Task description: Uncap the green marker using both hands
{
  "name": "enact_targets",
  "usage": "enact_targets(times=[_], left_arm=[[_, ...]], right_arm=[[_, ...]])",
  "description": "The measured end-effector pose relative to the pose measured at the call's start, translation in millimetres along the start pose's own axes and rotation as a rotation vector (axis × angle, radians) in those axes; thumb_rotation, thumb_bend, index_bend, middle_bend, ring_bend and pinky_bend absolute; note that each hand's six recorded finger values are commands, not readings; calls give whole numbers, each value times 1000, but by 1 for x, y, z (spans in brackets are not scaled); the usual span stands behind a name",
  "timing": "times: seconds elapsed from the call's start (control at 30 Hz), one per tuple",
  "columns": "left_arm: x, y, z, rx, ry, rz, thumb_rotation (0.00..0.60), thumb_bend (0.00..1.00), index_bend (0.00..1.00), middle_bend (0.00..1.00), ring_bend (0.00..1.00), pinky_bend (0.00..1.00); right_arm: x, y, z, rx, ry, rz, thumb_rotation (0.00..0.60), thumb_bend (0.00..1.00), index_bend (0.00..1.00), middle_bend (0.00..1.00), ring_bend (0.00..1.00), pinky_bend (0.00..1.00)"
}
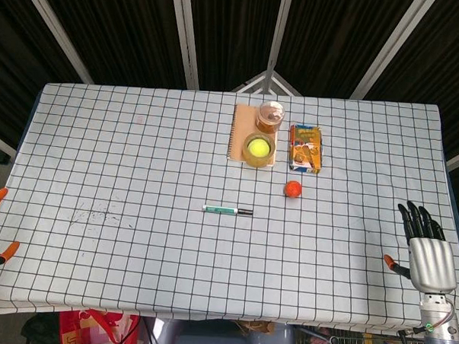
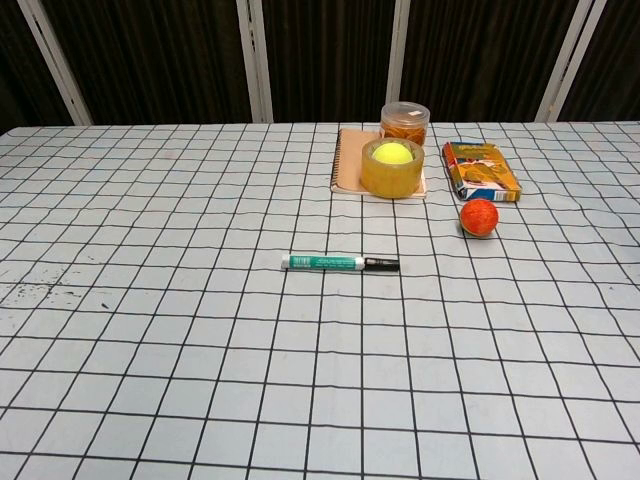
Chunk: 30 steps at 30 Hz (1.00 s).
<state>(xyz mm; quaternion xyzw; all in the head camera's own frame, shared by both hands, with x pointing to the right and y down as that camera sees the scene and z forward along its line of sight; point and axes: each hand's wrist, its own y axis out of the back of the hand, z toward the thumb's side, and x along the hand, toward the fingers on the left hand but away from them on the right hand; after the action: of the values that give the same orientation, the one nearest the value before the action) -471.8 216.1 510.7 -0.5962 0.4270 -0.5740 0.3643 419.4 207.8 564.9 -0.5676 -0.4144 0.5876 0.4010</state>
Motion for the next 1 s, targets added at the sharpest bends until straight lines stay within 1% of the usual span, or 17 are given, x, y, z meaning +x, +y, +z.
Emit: enact_targets(times=[0.2, 0.4, 0.6, 0.77, 1.0], left_arm=[[-1, -5, 0, 6, -2, -11, 600, 338, 0, 0, 0, 0], [2, -14, -3, 4, 1, -10, 600, 338, 0, 0, 0, 0], [13, -14, 0, 1, -1, 0, 600, 337, 0, 0, 0, 0], [15, -14, 7, 27, -9, -6, 600, 337, 3, 12, 0, 0], [23, -6, 8, 67, 7, -17, 600, 337, 54, 45, 0, 0]], right_arm=[[1, 1, 4, 15, 13, -3, 600, 167, 70, 72, 51, 188], [5, 6, 4, 15, 2, -10, 600, 167, 70, 72, 51, 188], [6, 11, 3, 14, -4, -6, 600, 167, 70, 72, 51, 188], [7, 9, 3, 28, -3, 10, 600, 167, 76, 72, 51, 188], [4, 9, 2, 15, -16, 24, 600, 167, 77, 72, 51, 178]])
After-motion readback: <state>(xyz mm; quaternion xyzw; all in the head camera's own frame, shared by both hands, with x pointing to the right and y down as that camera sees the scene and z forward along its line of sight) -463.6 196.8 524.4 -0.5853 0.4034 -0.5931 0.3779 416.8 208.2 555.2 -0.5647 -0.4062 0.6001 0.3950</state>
